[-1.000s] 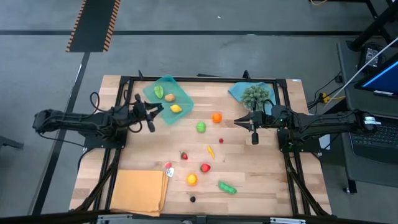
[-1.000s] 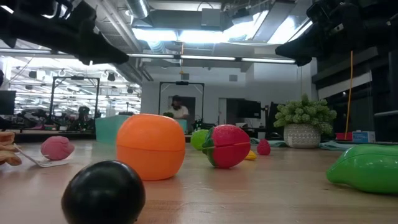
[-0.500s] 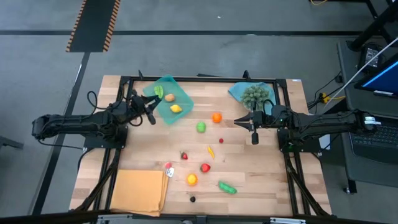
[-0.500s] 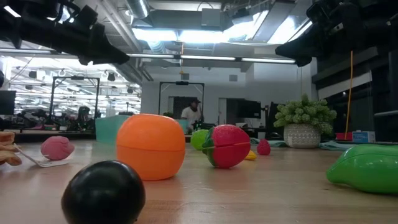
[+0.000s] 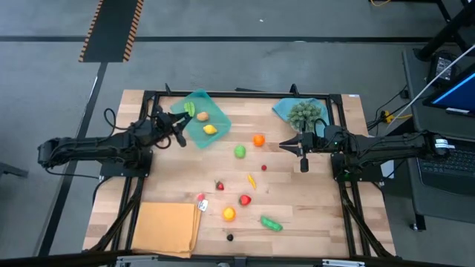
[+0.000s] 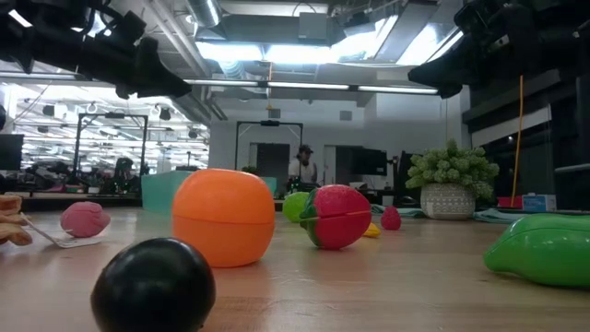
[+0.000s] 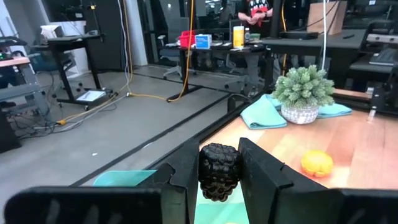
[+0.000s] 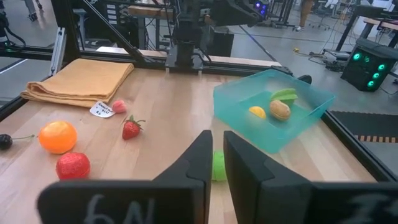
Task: Pick and placing Produce into tupperware
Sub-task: Put the black berry into the blue bin
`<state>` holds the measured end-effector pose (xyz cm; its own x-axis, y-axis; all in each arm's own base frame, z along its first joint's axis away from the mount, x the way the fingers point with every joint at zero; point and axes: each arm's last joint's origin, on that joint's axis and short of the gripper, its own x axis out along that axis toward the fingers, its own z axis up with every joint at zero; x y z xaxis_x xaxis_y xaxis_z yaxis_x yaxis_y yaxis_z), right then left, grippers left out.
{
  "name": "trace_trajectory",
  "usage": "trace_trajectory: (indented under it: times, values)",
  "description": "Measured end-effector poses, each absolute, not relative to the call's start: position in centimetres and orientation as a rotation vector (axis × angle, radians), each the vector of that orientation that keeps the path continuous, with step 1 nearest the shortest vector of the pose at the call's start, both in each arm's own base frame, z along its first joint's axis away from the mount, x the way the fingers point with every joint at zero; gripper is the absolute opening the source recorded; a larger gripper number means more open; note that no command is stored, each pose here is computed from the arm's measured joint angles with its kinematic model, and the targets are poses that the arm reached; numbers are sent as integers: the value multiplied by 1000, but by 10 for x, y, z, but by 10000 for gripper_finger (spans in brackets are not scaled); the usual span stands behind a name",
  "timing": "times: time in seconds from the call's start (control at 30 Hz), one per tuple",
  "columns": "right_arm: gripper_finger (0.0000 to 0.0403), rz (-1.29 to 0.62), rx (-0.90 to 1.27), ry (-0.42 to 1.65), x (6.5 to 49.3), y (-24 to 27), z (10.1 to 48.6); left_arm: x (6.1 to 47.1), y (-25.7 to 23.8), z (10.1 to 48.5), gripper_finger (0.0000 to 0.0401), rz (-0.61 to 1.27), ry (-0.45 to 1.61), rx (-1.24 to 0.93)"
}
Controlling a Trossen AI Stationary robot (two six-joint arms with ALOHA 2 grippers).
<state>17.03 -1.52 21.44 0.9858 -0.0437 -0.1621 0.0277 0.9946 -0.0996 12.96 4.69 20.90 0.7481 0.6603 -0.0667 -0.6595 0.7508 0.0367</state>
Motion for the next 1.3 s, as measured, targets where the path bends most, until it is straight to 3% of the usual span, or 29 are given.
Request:
trace_trajectory:
  times: [0.87, 1.3]
  values:
    - [43, -105, -104, 169, 170, -17, 214, 153, 121, 197, 83, 784, 89, -21]
    - [43, -102, -99, 199, 170, -17, 211, 157, 147, 236, 83, 758, 496, -126]
